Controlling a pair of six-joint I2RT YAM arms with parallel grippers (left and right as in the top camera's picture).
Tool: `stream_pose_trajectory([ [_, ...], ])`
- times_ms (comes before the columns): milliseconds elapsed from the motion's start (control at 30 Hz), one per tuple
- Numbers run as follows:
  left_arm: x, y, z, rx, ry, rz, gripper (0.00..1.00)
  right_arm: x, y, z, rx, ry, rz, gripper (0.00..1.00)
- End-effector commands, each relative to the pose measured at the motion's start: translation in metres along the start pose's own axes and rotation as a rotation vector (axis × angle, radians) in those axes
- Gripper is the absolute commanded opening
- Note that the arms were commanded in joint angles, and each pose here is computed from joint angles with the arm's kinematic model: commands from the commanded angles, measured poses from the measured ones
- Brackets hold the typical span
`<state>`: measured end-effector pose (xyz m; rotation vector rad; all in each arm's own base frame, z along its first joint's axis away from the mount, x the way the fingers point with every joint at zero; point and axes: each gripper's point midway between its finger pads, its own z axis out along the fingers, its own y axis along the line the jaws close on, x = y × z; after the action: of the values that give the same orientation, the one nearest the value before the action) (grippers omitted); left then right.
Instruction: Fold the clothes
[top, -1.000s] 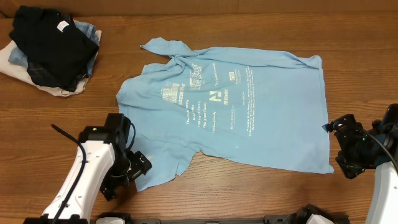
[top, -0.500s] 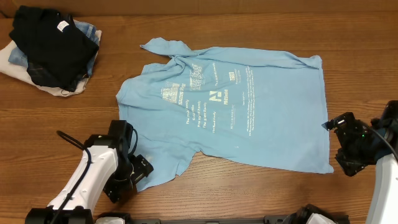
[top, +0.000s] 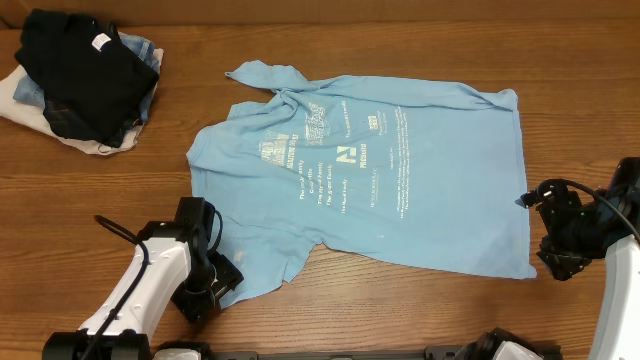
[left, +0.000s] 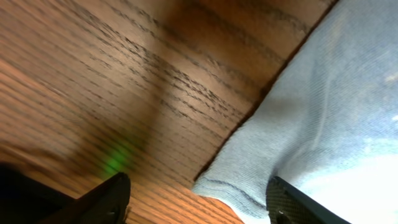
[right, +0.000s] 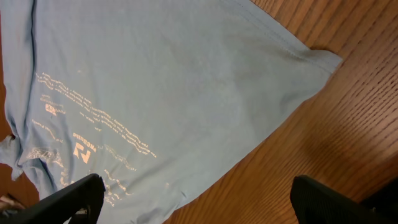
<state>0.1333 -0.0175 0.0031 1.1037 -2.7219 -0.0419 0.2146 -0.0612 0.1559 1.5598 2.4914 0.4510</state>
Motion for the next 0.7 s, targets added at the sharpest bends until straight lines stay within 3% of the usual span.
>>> stream_pose_trajectory([
  [0,0.004,-0.002,0.005,0.010,0.019,-0.041,0.75,-0.005,0.005,-0.005,-0.010,-0.025,-0.016,1.00],
  [233,0.004,-0.016,0.012,0.090,0.027,-0.075,0.78,-0.005,0.005,-0.005,-0.010,-0.025,-0.017,1.00],
  [467,0.007,-0.014,0.020,0.093,0.034,-0.096,0.72,-0.005,0.005,-0.005,-0.010,-0.026,-0.017,1.00],
  [500,0.007,-0.014,0.020,0.093,0.034,-0.096,0.66,-0.005,0.005,-0.005,-0.010,-0.026,-0.017,1.00],
  [533,0.007,-0.014,0.020,0.093,0.034,-0.096,0.49,-0.006,0.006,-0.005,-0.011,-0.029,-0.018,1.00],
  [567,0.007,-0.014,0.020,0.093,0.035,-0.096,0.39,-0.006,0.006,-0.005,-0.010,-0.031,-0.018,1.00],
  [667,0.007,-0.014,0.020,0.093,0.038,-0.095,0.15,-0.012,0.001,-0.006,0.020,-0.062,-0.015,1.00],
])
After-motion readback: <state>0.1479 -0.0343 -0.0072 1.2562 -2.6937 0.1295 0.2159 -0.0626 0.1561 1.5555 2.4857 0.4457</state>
